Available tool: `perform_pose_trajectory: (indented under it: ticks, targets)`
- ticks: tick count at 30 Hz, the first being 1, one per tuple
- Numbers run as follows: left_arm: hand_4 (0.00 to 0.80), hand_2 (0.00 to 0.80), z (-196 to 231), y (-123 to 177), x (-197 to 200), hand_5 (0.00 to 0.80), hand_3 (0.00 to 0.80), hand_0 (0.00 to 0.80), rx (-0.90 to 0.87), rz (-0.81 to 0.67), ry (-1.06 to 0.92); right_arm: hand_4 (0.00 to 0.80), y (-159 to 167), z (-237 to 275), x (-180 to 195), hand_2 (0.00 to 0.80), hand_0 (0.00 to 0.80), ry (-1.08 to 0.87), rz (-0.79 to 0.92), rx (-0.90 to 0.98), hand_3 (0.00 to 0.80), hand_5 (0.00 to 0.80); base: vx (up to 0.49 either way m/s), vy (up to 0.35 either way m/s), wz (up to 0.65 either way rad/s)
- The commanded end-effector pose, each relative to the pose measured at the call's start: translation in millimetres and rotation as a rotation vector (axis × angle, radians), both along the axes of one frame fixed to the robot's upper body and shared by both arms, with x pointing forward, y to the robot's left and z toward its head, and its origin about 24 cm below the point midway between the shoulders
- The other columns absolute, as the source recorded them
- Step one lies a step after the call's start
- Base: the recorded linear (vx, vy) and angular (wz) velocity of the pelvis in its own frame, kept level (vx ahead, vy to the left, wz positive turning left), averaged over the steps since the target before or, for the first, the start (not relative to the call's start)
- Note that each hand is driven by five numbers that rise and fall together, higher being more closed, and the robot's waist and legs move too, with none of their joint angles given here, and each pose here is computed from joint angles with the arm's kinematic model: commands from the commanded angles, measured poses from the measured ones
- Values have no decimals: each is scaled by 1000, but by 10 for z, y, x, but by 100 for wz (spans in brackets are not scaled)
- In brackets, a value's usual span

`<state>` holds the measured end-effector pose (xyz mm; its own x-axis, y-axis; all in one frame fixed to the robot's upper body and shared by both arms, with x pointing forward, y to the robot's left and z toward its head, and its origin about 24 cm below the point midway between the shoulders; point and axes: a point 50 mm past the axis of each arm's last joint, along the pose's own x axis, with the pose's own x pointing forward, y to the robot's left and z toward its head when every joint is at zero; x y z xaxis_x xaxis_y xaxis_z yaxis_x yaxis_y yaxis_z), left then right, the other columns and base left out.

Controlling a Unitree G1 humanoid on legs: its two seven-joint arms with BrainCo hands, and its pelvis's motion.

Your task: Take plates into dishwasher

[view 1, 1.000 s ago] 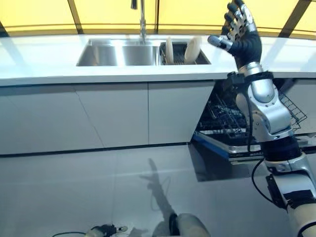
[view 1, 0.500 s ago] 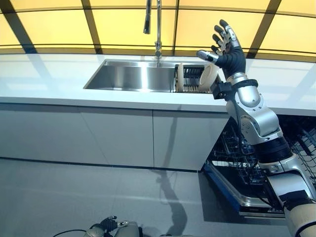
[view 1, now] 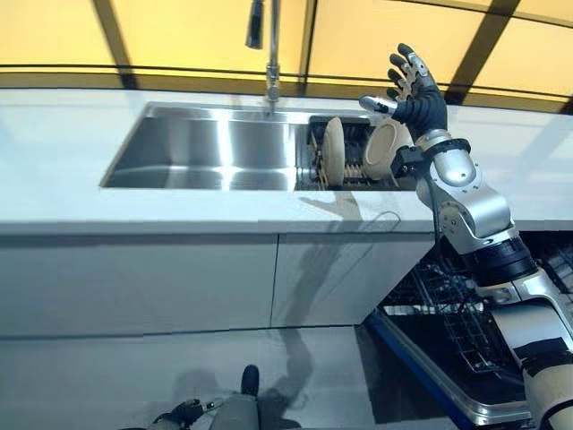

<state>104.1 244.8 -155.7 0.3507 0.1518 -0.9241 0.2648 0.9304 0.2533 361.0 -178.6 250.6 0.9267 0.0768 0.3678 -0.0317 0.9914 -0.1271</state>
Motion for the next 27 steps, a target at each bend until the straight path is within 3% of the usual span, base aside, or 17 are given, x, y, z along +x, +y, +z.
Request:
perform_pose_trajectory:
  ticks: [1, 4, 8, 17, 23, 27]
  targets:
    - [0, 0, -22, -11, -66, 0, 0, 0, 6, -31, 33, 0, -299, 267, -35, 0, 0, -95, -94, -15, 0, 0, 336, 347, 4]
    - [0, 0, 3, 13, 4, 0, 0, 0, 12, -43, 6, 0, -539, 227, -90, 0, 0, -102, -145, -21, 0, 0, 293, 443, -8]
    - [0, 0, 45, 49, 102, 0, 0, 0, 26, -44, -24, 0, -544, 350, -104, 0, 0, -128, -181, -15, 0, 0, 185, 239, -20]
    - [0, 0, 64, 131, 113, 0, 0, 0, 60, 23, -28, 0, -617, 421, -11, 0, 0, -44, -195, -21, 0, 0, 128, -36, -34]
    - [0, 0, 51, 104, 106, 0, 0, 0, 51, -5, -5, 0, -792, 394, 2, 0, 0, 49, -199, -31, 0, 0, 108, -99, 14]
    - [0, 0, 35, 72, 91, 0, 0, 0, 36, -11, 8, 0, -697, 302, 62, 0, 0, 116, -127, -23, 0, 0, 87, -127, -2]
